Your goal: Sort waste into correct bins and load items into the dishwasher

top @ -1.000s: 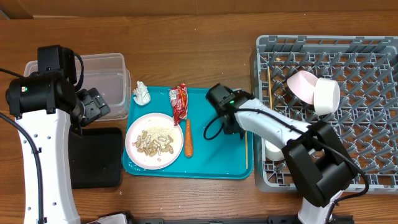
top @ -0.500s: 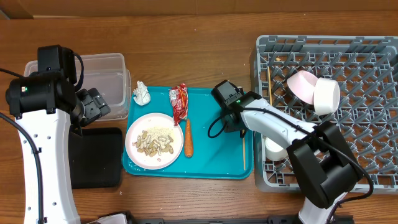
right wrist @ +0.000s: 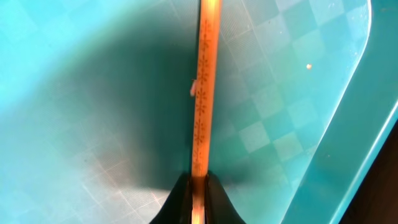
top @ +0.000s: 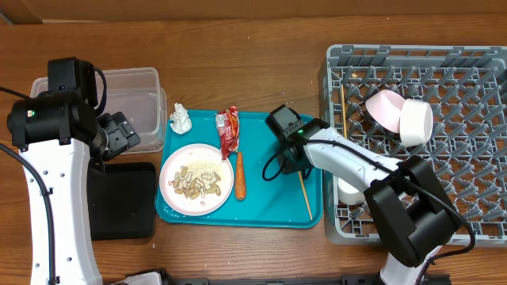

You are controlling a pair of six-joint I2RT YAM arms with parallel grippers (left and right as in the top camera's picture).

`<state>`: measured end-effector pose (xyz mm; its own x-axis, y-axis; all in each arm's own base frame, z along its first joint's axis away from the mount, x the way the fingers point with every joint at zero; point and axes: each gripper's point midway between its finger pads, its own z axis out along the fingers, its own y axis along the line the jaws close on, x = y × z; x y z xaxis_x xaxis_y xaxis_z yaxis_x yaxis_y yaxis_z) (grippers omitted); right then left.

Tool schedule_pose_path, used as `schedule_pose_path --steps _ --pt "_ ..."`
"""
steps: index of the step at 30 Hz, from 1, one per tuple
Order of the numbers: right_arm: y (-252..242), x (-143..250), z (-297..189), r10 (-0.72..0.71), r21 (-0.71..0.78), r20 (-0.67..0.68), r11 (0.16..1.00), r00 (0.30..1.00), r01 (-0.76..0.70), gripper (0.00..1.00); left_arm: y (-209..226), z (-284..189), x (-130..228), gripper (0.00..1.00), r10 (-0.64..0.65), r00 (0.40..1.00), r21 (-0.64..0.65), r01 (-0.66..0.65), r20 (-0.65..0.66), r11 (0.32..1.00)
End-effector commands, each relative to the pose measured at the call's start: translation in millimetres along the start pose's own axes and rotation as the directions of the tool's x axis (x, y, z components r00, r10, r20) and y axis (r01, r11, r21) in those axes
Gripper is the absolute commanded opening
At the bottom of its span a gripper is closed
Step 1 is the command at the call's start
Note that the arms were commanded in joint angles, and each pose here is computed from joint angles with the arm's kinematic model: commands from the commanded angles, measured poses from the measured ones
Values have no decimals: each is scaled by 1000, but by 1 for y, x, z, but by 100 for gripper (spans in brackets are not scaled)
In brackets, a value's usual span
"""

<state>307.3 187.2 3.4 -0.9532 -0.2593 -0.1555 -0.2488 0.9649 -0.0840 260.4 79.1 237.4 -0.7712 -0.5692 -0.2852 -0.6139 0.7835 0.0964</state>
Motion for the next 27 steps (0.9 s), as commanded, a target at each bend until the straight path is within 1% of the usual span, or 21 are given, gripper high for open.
schedule_pose_path --steps 1,3,7,9,13,15,16,19,22,25,27 --pt "1 34 21 -31 -7 -128 1000 991 30 4 4 -6 -5 100 -1 999 -7 2 33 1000" --pt "0 31 14 -31 -1 -129 1000 991 31 4 4 -6 -5 100 -1 999 -8 2 33 1000" --pt "1 8 -29 -28 -5 -76 1000 997 28 4 4 -6 -5 100 -1 999 -7 2 33 1000" --pt "2 -9 -61 -20 -24 -16 1000 1000 20 4 4 -6 -5 100 -1 999 -8 2 33 1000" --pt "-7 -46 -129 26 -56 152 998 988 -18 4 4 -6 -5 100 -1 999 -7 2 33 1000" --pt "-27 -63 -156 68 -27 242 998 968 -63 4 4 -6 -5 100 -1 999 -7 2 33 1000" --pt "-49 -73 -171 107 11 300 993 948 -115 4 4 -6 -5 100 -1 999 -7 2 33 1000" --pt "-90 -83 -177 163 79 349 976 923 -202 4 4 -6 -5 100 -2 999 -7 2 33 1000" --pt "-124 -96 -174 172 113 376 967 911 -230 4 4 -6 -5 100 -1 999 -7 2 33 1000" --pt "-149 -108 -169 202 113 402 957 893 -268 4 4 -6 -5 100 -1 999 -7 2 33 1000" --pt "-153 -111 -160 225 83 390 957 893 -277 4 4 -6 -5 100 -1 999 -7 2 33 1000"
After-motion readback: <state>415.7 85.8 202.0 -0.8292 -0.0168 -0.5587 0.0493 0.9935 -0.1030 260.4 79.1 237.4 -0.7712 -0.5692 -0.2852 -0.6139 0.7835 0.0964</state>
